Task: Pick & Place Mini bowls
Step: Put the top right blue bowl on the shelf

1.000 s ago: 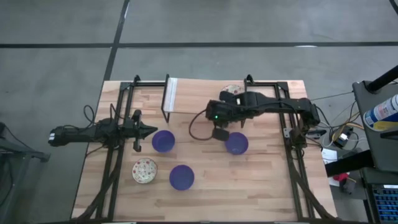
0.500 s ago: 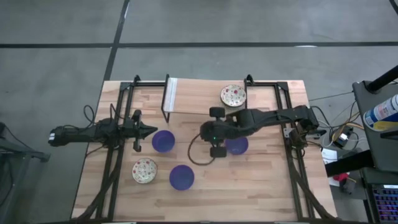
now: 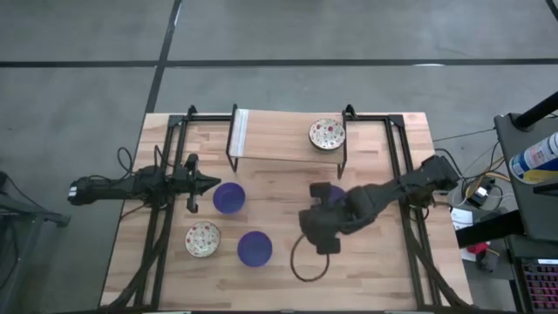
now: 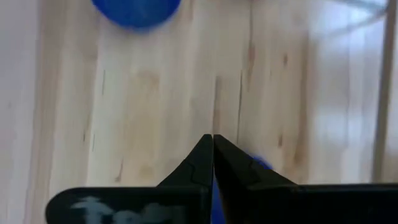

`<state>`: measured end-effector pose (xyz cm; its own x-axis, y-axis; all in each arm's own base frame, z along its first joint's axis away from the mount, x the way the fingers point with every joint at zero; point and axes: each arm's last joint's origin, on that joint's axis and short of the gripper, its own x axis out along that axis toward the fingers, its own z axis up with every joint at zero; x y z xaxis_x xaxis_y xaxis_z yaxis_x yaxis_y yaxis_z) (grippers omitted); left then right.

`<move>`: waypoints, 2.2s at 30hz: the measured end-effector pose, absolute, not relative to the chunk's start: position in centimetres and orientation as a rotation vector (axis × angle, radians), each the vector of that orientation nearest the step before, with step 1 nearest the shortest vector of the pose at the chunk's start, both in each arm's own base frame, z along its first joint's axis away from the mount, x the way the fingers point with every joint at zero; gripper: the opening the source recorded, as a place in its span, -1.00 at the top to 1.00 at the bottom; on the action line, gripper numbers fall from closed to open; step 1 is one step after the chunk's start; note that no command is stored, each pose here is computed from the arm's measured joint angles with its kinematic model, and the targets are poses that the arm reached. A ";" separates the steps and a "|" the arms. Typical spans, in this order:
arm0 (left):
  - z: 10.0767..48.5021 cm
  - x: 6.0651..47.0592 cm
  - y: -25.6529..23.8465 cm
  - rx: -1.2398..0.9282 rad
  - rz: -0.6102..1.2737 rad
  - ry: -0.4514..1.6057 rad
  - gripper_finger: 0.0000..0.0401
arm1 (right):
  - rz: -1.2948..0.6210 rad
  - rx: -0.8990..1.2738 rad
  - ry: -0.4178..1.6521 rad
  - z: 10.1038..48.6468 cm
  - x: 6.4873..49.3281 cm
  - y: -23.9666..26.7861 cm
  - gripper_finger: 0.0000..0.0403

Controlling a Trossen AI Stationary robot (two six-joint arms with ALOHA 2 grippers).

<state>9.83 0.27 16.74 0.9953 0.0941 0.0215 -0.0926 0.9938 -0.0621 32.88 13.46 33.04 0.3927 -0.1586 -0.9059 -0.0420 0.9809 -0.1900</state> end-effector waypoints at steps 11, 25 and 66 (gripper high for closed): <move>16.7 9.8 0.3 -0.061 0.094 -0.024 1.00 | -0.211 -0.180 1.390 26.6 30.6 14.0 0.57; 16.7 9.8 0.3 -0.061 0.094 -0.024 1.00 | -0.247 -0.228 1.415 21.5 29.8 13.3 0.21; 16.7 9.8 0.3 -0.061 0.093 -0.024 1.00 | -0.219 -0.094 1.463 17.2 29.8 10.6 0.95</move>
<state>9.83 0.27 16.74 0.9953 0.0940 0.0216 -0.0925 0.9938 -0.0621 29.82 10.57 17.22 0.0918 -0.2041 -0.9746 0.0904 0.9764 -0.1960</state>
